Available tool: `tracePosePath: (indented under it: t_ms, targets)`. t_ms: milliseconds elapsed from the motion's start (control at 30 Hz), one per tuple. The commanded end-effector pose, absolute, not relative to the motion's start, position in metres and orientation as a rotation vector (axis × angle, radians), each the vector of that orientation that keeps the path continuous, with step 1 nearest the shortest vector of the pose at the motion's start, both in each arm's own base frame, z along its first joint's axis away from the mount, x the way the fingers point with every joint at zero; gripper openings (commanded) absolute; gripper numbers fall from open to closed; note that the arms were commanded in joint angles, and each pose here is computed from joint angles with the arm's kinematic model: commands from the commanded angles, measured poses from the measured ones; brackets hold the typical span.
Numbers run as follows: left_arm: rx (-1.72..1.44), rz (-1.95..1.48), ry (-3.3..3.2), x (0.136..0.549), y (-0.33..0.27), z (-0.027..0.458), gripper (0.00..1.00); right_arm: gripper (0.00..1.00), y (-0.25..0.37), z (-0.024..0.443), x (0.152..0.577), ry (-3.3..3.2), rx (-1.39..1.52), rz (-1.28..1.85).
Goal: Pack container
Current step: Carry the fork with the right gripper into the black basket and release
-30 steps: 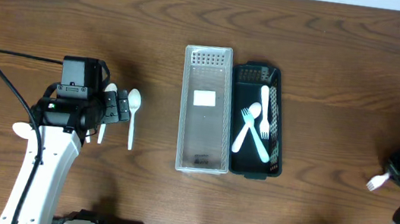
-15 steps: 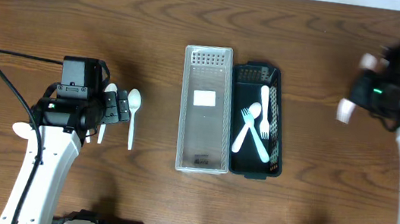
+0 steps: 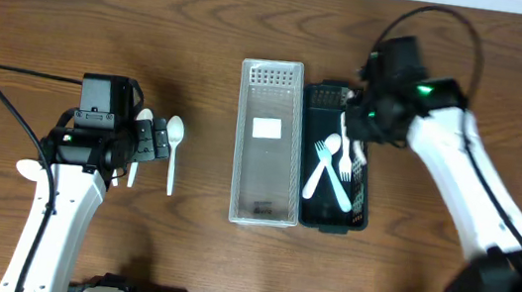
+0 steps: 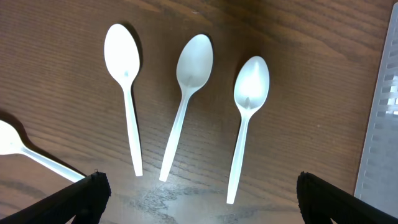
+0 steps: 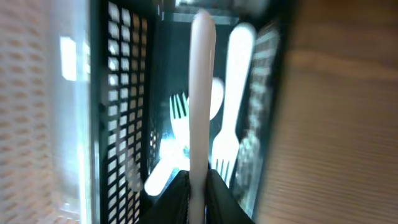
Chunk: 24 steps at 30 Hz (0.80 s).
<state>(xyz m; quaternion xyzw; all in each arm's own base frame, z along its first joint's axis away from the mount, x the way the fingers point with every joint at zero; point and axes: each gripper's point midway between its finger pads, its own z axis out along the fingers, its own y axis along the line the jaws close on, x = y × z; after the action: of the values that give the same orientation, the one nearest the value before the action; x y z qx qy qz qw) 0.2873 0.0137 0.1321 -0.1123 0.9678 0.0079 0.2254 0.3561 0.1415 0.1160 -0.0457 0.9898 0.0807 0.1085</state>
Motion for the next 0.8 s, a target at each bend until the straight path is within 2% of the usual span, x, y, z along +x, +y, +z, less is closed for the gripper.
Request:
tracePosePath:
  t_ms: [0, 133, 200, 233, 300, 333, 433, 533, 700, 767]
  targets:
    - [-0.322, 0.02, 2.651, 0.291, 0.013, 0.14, 0.98, 0.11, 0.152, 0.093, 0.353, 2.968, -0.165, 0.2]
    - [-0.322, 0.02, 2.651, 0.291, 0.013, 0.14, 0.98, 0.12, 0.159, 0.074, 0.35, 3.01, -0.196, 0.184]
    - [-0.321, 0.02, 2.651, 0.291, 0.013, 0.14, 0.98, 0.16, 0.161, 0.071, 0.35, 3.015, -0.204, 0.182]
    - [-0.321, 0.02, 2.651, 0.291, 0.013, 0.14, 0.98, 0.24, 0.162, 0.07, 0.35, 3.014, -0.206, 0.181]
    - [-0.321, 0.02, 2.651, 0.291, 0.013, 0.14, 0.98, 0.48, 0.162, 0.071, 0.352, 3.006, -0.206, 0.185]
    - [-0.321, 0.02, 2.651, 0.291, 0.013, 0.14, 0.98, 0.51, 0.163, 0.071, 0.353, 3.0, -0.206, 0.187]
    - [-0.321, 0.02, 2.651, 0.291, 0.013, 0.14, 0.98, 0.5, 0.164, 0.075, 0.36, 2.976, -0.205, 0.183]
    - [-0.321, 0.021, 2.651, 0.291, 0.013, 0.14, 0.98, 0.5, 0.161, 0.099, 0.378, 2.905, -0.228, 0.131]
    - [-0.321, 0.02, 2.649, 0.29, 0.013, 0.14, 0.98, 0.51, 0.149, 0.189, 0.418, 2.708, -0.177, 0.12]
    - [-0.319, 0.015, 2.652, 0.289, 0.013, 0.141, 0.98, 0.55, 0.136, 0.226, 0.431, 2.635, -0.121, 0.135]
